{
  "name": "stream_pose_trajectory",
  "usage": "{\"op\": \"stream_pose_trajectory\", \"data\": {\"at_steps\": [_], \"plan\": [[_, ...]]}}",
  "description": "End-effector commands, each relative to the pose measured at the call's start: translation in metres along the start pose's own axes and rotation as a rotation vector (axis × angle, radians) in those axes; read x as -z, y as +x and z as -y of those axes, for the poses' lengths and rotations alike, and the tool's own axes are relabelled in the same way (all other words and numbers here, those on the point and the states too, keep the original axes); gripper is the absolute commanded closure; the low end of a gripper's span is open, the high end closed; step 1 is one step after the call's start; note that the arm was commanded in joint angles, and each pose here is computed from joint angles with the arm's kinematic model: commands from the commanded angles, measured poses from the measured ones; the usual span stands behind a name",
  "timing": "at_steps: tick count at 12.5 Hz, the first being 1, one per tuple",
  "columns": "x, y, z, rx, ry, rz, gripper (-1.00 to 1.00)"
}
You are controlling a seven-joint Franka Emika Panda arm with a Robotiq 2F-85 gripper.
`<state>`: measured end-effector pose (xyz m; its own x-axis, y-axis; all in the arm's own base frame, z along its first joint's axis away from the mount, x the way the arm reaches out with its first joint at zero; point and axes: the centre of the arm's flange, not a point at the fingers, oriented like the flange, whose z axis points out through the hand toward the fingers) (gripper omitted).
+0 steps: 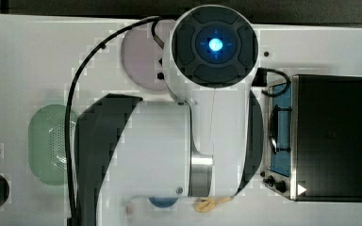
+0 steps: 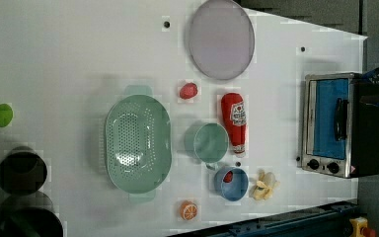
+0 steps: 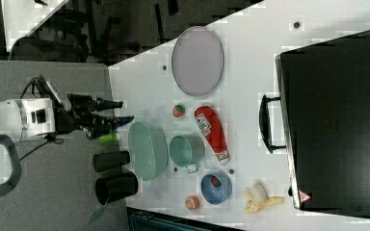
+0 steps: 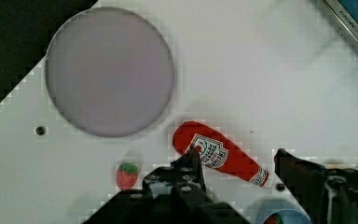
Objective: Pick Ketchup from the table and place it in strainer.
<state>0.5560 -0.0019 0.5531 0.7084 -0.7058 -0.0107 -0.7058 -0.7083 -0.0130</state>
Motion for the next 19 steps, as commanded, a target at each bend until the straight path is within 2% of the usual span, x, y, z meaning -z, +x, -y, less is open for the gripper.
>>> {"op": "stream_pose_trajectory", "data": {"at_steps": [1,3,5,7,12,19], "plan": [[0.039,-0.039,-0.058,-0.052,-0.026,0.013,-0.58],[0.024,-0.040,-0.055,-0.046,-0.037,0.023,-1.00],[-0.002,-0.041,-0.047,0.006,-0.048,0.034,-1.00],[-0.032,-0.041,-0.036,0.128,-0.044,0.031,-1.00],[-0.120,-0.046,-0.017,0.506,-0.037,0.042,-1.00],[-0.246,-0.060,-0.011,1.026,0.009,0.008,-1.00]]}}
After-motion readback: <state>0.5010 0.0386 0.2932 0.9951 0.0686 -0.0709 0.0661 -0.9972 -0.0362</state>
